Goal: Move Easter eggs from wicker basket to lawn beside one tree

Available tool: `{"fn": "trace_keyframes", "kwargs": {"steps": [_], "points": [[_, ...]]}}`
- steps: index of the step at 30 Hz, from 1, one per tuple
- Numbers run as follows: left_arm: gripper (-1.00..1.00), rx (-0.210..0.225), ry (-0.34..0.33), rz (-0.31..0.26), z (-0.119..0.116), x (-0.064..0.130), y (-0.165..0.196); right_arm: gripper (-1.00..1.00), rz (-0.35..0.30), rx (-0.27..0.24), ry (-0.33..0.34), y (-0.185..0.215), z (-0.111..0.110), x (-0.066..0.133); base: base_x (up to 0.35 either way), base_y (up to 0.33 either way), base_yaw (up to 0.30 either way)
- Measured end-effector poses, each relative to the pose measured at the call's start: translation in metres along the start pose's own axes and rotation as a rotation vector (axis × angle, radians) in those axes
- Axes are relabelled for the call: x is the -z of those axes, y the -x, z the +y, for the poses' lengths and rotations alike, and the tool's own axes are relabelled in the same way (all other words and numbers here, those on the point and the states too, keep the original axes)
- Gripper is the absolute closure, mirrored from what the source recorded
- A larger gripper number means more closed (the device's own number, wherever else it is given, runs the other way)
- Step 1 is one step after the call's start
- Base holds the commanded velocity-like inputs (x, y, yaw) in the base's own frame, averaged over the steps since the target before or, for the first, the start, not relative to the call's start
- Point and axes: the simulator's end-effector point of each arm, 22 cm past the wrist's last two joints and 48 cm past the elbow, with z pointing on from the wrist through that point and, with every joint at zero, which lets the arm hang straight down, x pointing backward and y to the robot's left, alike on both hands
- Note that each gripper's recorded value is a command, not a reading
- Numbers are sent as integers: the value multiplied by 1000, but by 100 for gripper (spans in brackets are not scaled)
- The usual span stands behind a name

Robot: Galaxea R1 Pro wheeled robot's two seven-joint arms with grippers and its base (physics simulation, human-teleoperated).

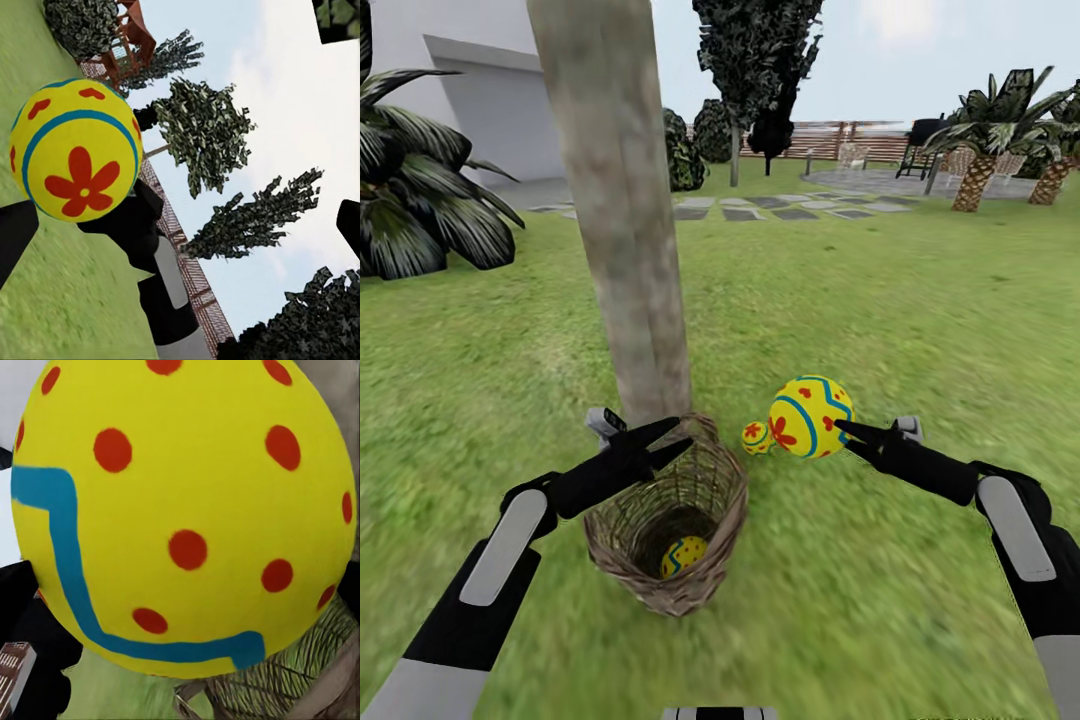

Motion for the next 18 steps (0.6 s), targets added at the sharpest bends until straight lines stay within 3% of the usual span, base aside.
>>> {"fn": "trace_keyframes", "kwargs": {"steps": [12, 15, 18], "points": [[-100, -51, -29, 7, -35, -5, 1, 100, -37, 21, 17, 14, 24, 12, 0, 0, -266], [-100, -65, -36, 8, -43, -6, 0, 100, -74, 18, 10, 26, 25, 22, 0, 0, -267], [-100, -75, -40, 7, -49, -6, 1, 100, -108, -14, -26, 34, 9, 34, 0, 0, -232]]}}
